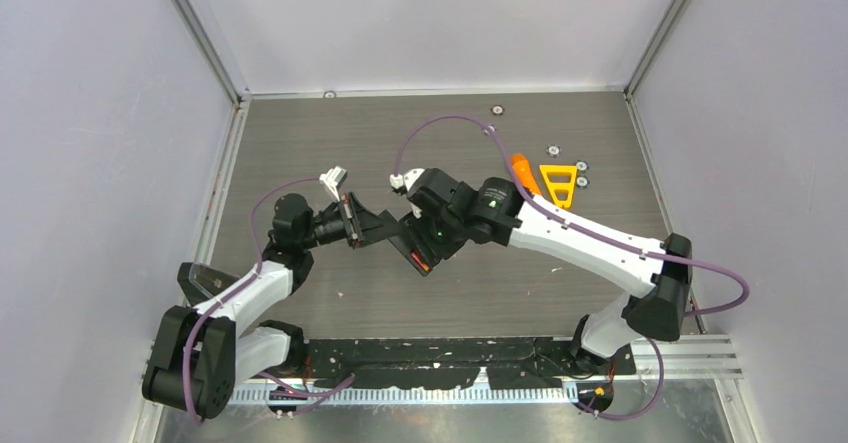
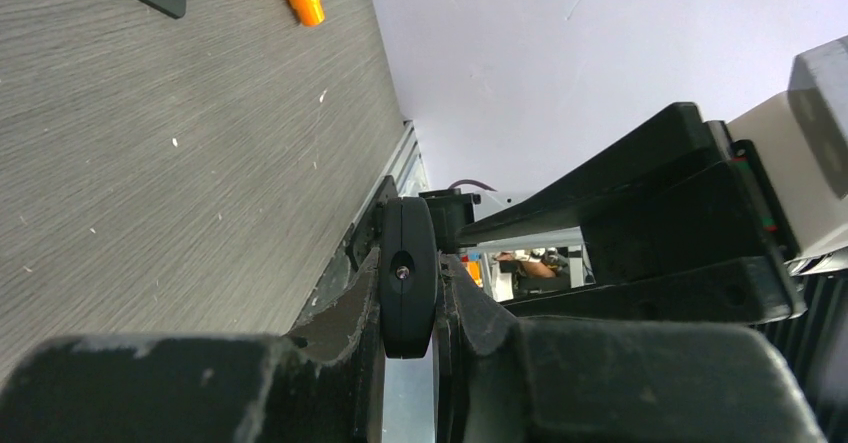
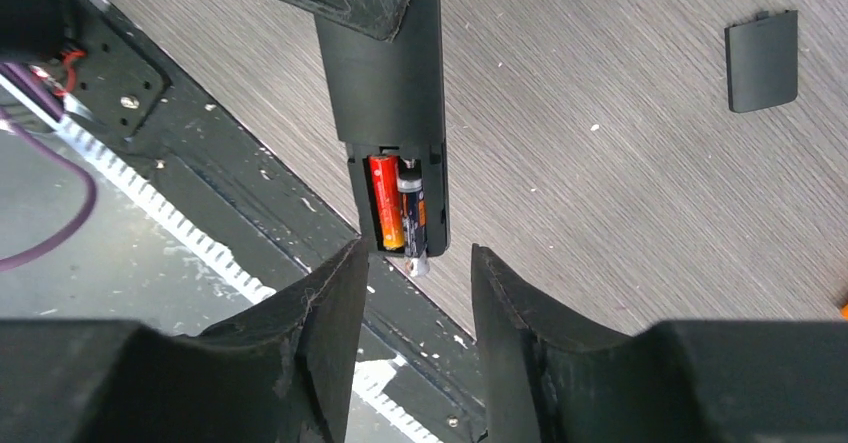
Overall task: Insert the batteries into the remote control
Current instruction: Load the battery into the remote control.
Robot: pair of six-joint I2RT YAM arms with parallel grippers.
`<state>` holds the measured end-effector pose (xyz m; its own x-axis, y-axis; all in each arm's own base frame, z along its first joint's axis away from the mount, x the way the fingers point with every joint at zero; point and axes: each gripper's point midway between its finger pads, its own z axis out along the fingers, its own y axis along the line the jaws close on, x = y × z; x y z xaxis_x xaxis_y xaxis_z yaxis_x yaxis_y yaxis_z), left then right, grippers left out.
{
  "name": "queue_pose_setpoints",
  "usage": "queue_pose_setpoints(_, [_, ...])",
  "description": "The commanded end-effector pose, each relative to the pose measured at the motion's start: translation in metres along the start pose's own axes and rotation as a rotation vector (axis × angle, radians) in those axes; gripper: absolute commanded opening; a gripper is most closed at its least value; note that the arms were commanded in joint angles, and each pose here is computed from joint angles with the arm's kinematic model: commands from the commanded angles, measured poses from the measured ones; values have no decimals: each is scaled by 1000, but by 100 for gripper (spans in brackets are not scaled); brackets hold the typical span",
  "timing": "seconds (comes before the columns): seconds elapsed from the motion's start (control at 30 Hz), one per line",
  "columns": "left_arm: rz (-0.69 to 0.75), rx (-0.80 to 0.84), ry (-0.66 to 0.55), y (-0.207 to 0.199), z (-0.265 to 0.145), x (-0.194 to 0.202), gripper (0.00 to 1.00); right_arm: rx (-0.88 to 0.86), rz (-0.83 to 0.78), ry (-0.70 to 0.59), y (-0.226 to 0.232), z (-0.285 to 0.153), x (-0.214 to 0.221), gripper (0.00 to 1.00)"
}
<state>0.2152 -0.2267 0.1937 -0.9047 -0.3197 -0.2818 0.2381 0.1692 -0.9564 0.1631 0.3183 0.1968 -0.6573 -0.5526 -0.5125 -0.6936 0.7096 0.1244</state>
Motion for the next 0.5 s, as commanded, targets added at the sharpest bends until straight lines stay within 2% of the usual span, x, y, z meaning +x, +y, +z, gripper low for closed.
queue_pose_setpoints(0.0, [32,61,-31,-18,0,-7,0,-81,94,-182,10,-46,-35,49])
queue_pose_setpoints(0.17, [-27,120,-81,-36,-1,-16,0,-62,204,-318,1,-70,-50,57])
queue_pose_setpoints(0.33, [-165,217,-173,-62,-7,-31,0,-32,353,-524,-14,-97,-76,68])
queue_pose_setpoints(0.47, [-220,279,-234,-82,-13,-43,0,-39,471,-663,-23,-121,-90,73])
